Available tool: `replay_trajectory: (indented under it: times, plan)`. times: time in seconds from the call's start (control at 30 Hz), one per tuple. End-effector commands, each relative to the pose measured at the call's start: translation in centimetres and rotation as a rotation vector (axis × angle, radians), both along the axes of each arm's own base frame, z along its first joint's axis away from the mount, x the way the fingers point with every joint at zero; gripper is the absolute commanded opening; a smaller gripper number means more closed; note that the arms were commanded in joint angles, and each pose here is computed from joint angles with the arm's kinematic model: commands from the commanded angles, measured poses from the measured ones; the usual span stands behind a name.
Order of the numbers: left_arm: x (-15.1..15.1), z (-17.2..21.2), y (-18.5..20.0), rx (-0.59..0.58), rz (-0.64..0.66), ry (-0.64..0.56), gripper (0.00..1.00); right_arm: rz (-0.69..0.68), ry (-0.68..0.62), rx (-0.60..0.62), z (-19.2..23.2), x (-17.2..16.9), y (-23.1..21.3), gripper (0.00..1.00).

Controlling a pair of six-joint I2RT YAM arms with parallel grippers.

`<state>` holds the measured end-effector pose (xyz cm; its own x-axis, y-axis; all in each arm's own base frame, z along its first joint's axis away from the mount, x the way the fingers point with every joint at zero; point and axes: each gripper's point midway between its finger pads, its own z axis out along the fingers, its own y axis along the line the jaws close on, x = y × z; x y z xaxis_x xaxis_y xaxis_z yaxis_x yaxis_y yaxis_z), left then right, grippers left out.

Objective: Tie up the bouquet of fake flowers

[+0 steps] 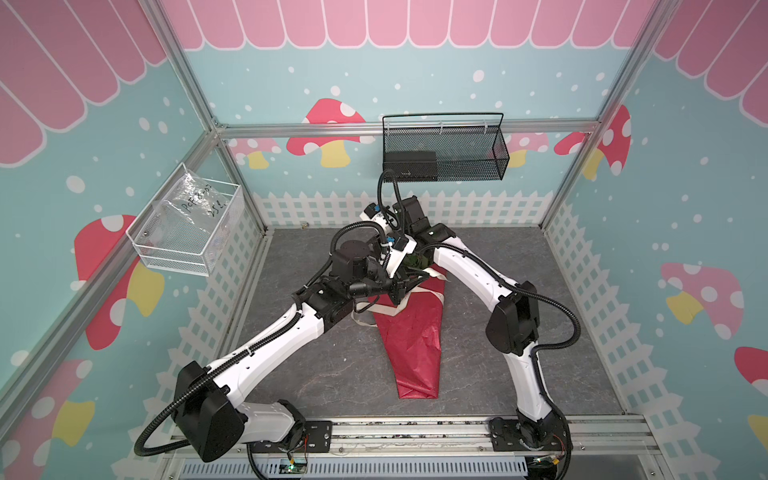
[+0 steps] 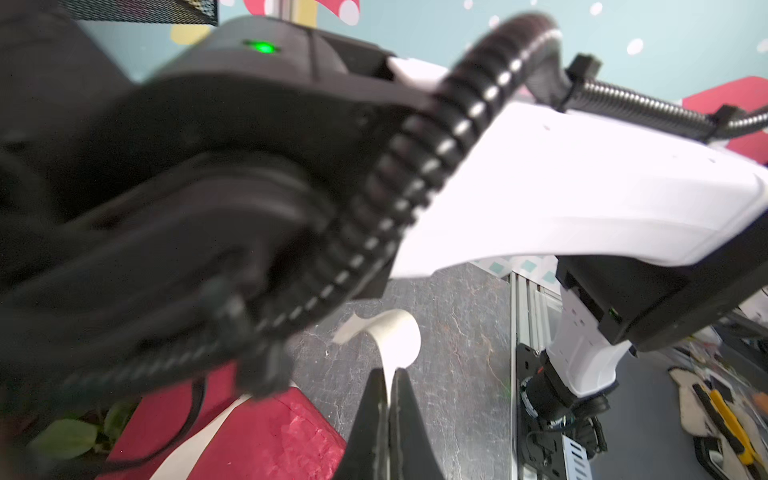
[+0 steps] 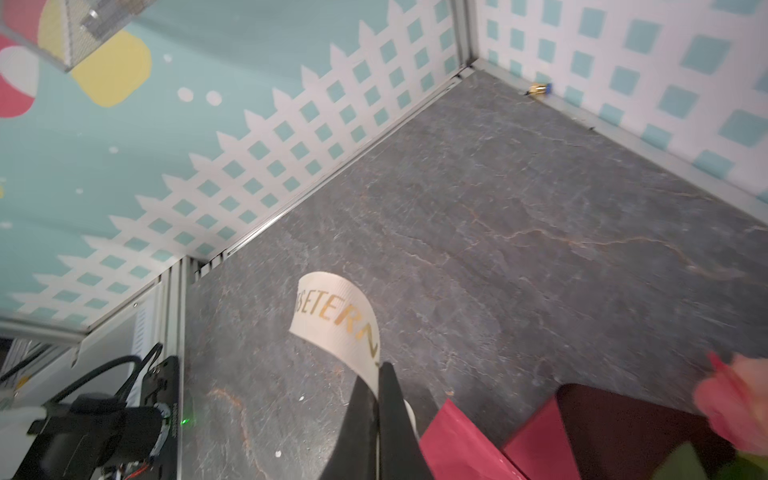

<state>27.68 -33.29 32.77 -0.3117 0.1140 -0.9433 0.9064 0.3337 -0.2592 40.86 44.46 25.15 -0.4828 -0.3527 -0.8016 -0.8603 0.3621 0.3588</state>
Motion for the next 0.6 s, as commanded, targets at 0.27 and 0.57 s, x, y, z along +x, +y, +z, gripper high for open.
replay_trajectory:
  times: [0.27,0.57]
  plan:
    - [0.4,-2.6,-0.3,0.108,-0.01,-0.089,0.0,0.37,0.219,-0.021,-8.8,-9.0,2.1,0.05]
    - [1.2,-4.9,1.1,0.136,0.094,-0.063,0.0,0.448,0.376,-0.085,-14.7,-13.0,1.7,0.21]
